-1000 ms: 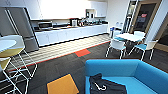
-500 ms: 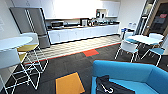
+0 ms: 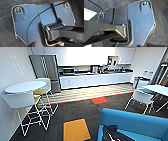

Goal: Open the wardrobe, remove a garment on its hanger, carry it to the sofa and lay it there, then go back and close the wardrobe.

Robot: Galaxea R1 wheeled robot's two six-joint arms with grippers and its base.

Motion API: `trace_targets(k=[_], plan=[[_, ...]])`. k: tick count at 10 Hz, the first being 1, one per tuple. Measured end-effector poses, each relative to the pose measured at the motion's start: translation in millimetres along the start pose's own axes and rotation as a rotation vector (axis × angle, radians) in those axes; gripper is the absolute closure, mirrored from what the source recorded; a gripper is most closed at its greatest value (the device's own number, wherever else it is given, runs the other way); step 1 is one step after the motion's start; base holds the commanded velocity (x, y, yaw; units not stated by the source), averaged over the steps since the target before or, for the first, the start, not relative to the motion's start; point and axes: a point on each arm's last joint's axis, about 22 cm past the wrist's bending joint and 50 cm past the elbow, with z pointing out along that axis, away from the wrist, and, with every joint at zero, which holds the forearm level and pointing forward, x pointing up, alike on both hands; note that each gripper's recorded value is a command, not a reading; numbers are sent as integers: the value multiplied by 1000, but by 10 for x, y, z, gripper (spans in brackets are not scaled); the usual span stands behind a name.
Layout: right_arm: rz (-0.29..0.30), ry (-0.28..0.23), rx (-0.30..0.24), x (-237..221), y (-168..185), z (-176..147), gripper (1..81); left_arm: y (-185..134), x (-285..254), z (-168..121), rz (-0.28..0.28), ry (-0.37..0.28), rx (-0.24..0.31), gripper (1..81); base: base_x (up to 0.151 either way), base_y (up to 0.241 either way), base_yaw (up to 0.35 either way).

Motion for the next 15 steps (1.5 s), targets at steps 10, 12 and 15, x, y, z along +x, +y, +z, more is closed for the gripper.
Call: trace_targets(k=[10,12,15], plan=[[0,-3,0,-1,-8,5,10,1,10,0,4,3,-1,10,0,0,278],[-1,1,0,19,-4,8,10,3,-7,0,4,0,-1,10,0,0,283],[-1,2,-1,25,-4,9,10,1,9,0,7,2,0,10,0,0,284]])
